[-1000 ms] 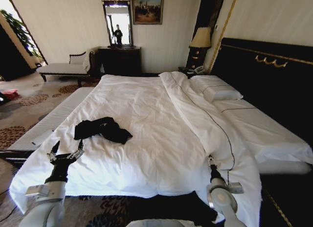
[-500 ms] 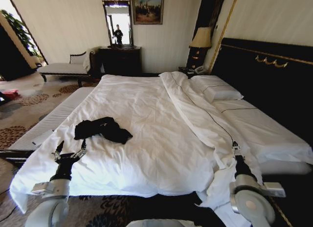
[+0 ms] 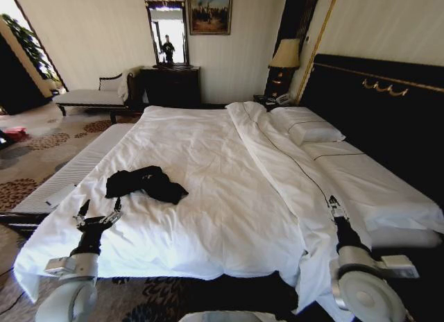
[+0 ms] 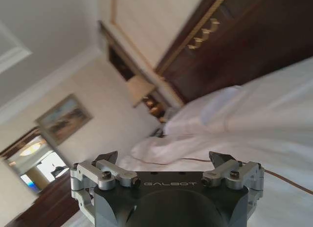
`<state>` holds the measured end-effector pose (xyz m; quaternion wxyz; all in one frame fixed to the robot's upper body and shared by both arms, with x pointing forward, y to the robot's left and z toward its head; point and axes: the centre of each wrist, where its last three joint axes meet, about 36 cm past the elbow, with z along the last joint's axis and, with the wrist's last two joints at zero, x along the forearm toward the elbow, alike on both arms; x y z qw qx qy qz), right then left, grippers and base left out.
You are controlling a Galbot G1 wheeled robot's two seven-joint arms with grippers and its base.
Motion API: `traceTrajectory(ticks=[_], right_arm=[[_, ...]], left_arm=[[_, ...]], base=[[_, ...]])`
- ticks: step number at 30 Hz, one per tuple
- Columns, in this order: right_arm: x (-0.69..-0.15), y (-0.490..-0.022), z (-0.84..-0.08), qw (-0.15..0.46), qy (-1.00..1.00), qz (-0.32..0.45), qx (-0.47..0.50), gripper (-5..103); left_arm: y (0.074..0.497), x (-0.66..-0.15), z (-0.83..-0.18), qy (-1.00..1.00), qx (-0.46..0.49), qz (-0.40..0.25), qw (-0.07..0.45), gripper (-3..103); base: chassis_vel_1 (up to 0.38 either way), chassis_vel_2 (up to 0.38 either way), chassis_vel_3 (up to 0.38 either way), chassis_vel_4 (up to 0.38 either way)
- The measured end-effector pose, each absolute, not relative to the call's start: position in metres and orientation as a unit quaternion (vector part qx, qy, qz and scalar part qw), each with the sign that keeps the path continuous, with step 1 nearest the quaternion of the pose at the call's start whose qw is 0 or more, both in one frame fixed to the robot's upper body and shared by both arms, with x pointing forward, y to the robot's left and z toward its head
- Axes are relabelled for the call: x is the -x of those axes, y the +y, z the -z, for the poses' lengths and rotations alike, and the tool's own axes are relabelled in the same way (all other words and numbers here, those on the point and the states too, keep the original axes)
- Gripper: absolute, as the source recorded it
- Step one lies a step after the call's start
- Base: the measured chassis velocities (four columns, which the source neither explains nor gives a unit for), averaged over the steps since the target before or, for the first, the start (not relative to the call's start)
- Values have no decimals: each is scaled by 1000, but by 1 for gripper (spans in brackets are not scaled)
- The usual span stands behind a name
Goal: Fold the clothes on the bed.
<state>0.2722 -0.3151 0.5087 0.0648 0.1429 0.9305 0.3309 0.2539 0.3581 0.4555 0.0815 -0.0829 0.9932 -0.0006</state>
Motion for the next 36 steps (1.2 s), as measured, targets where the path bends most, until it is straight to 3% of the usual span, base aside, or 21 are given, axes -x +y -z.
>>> traceTrajectory(ticks=[3,7,13,27,36], right_arm=[[-301,-325,-509,102,958,-269,-17,100],[-328,-334,-508,119,963,-231,67,100],[-361,-334,-502,126,960,-214,132,100],[-423,-289,-474,89,947,-254,174,100],[-422,-298,-458,119,951,-247,143,100]], left_arm=[[356,-253,-470,993,94,12,69,100],[354,-253,-486,994,105,27,35,100],[364,-263,-495,993,115,27,2,100],[387,-260,-505,989,144,41,-5,100],[382,-251,-506,988,150,45,-2,100]], base=[[0,0,0,0],[0,0,0,0],[0,0,0,0],[0,0,0,0],[0,0,0,0]])
